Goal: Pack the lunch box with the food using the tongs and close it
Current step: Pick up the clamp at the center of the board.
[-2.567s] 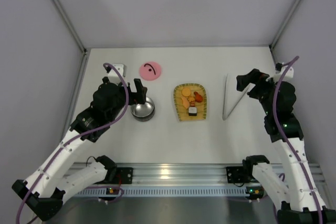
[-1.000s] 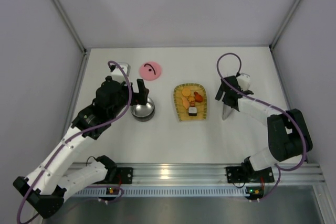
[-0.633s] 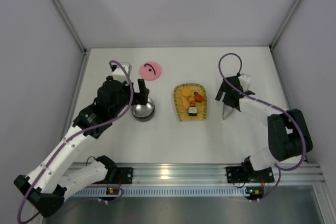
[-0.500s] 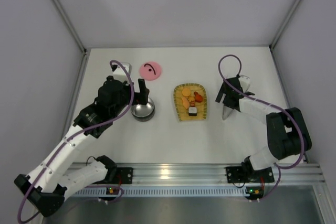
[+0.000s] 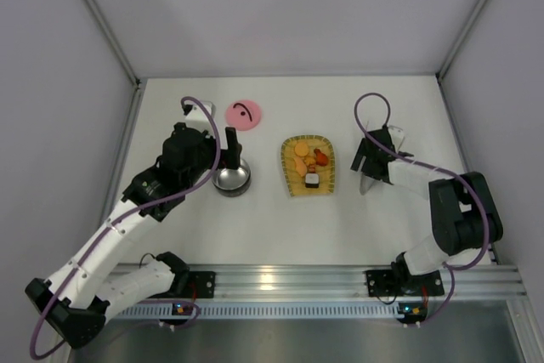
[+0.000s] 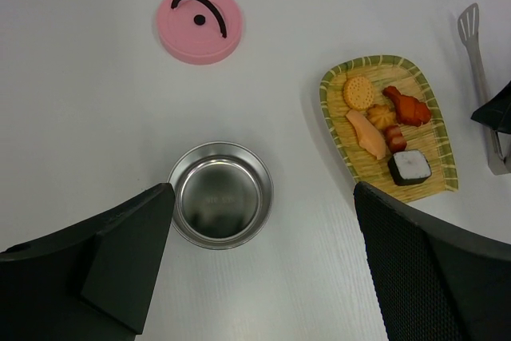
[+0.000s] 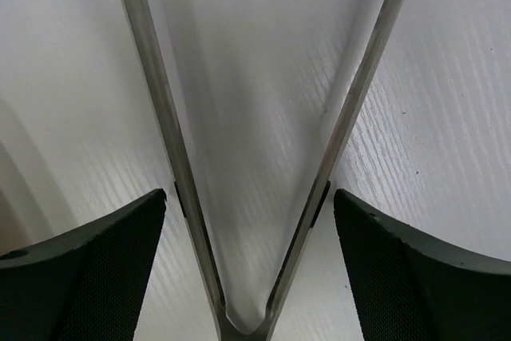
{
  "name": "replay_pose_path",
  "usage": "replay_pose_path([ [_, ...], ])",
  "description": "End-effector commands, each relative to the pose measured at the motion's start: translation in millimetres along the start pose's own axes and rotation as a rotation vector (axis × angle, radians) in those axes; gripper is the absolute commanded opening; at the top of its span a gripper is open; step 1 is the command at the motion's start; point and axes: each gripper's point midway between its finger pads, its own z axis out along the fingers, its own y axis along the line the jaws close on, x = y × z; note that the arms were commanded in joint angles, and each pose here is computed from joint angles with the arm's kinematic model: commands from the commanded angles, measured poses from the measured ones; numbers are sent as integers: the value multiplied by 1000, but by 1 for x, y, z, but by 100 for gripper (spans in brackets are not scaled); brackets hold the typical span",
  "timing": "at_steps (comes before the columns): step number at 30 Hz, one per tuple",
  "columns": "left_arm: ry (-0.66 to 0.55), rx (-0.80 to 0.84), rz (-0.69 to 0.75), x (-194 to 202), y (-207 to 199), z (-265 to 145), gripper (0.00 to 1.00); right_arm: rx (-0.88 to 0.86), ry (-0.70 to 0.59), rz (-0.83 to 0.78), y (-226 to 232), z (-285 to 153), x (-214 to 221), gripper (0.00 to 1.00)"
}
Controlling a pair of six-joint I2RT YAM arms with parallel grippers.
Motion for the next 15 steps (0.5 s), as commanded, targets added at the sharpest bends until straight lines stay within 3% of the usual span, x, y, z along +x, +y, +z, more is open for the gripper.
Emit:
replay_pose_path([
  [1, -45, -13, 5, -17, 2, -4, 99, -39, -23, 40, 2, 7, -14, 84],
  [5, -45, -17, 5, -17, 2, -3, 99, -38, 7, 56, -6, 11, -10, 85],
  [9, -44, -16, 5, -18, 2, -3, 99, -29, 4, 52, -7, 10, -12, 93],
  [15, -46, -20, 4, -18, 3, -3, 99, -20, 39, 33, -7, 14, -7, 95],
])
